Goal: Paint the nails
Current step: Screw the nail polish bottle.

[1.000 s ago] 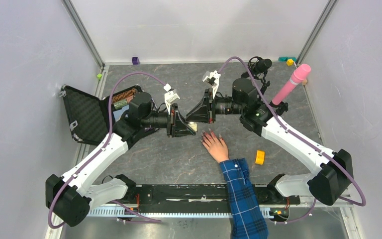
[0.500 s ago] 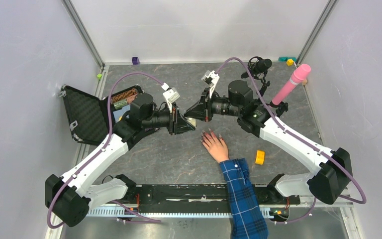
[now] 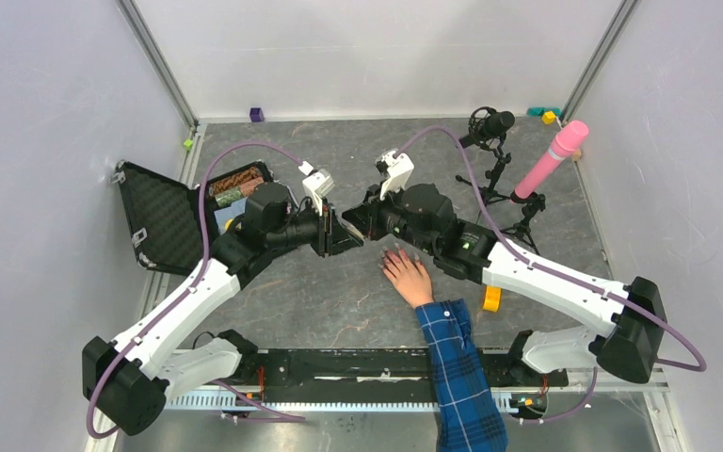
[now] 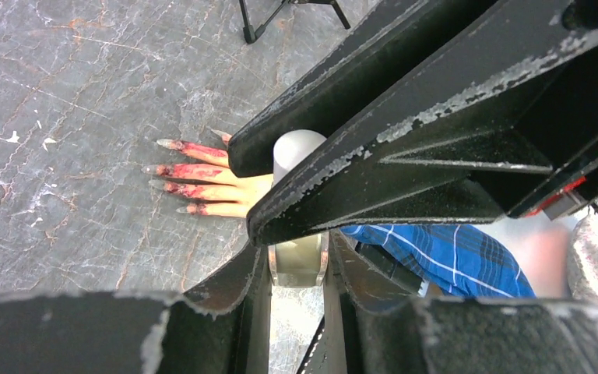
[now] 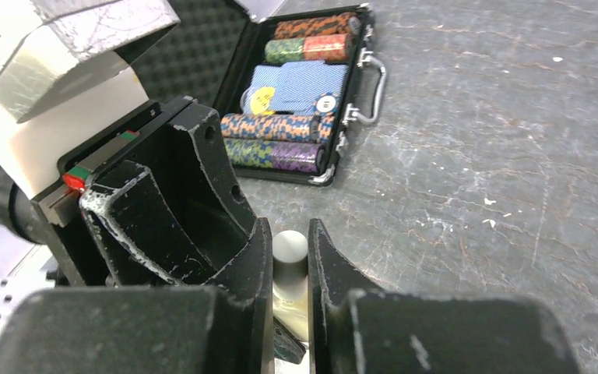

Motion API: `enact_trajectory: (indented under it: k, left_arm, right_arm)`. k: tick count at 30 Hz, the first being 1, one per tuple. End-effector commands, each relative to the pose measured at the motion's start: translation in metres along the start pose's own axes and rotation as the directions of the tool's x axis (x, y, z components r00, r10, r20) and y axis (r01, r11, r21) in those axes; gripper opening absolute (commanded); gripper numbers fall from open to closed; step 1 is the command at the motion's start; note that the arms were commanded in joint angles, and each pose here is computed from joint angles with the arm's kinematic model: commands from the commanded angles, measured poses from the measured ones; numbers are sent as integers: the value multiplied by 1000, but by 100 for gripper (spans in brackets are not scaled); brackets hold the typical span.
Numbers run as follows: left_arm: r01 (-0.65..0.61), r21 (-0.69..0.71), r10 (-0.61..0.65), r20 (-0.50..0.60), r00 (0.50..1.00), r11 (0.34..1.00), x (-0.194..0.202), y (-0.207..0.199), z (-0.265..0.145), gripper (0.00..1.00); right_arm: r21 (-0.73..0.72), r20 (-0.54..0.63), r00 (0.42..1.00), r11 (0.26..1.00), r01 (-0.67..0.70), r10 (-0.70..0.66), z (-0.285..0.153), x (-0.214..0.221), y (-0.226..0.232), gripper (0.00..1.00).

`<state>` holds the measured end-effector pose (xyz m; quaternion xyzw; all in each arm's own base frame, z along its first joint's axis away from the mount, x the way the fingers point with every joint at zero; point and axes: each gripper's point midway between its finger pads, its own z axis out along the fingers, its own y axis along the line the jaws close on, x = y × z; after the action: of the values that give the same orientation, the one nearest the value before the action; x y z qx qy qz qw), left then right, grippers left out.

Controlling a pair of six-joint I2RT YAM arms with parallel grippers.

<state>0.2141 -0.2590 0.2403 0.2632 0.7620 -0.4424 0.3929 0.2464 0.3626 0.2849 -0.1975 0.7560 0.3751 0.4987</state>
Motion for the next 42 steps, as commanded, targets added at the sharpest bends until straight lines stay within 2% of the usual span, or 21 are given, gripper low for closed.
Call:
enact_trajectory:
  k: [1, 5, 15, 24, 27, 34, 38, 42]
  left_arm:
    - [-61, -30, 65, 166, 984, 998, -47, -4, -7, 2]
    - [-51, -32, 56, 176, 983, 998, -47, -4, -7, 2]
    - [-23, -52, 33, 198, 980, 998, -49, 0, -9, 2]
    - [-9, -45, 18, 202, 979, 999, -49, 0, -8, 2]
    - [-4, -39, 12, 196, 981, 999, -48, 0, -7, 2]
    - [-2, -53, 12, 195, 981, 999, -48, 3, -7, 2]
    - [6, -52, 4, 189, 982, 999, -47, 5, -6, 2]
    - [3, -53, 8, 190, 982, 999, -48, 5, -6, 2]
  right_arm:
    - [178, 11, 999, 983, -39, 38, -8, 17, -13, 0]
    - [184, 40, 999, 982, -34, 27, -4, 15, 4, 0]
    - [181, 24, 1000, 983, 13, -18, 16, 28, 35, 0]
    - [148, 78, 995, 988, 44, -56, 13, 7, 45, 0]
    - [159, 107, 991, 985, 67, -85, 4, -6, 43, 14]
    - [170, 203, 972, 982, 87, -121, -29, -39, 38, 38]
    - [202, 217, 965, 974, 107, -151, -41, -48, 31, 54]
    - [278, 177, 964, 950, 143, -197, -49, -48, 9, 67]
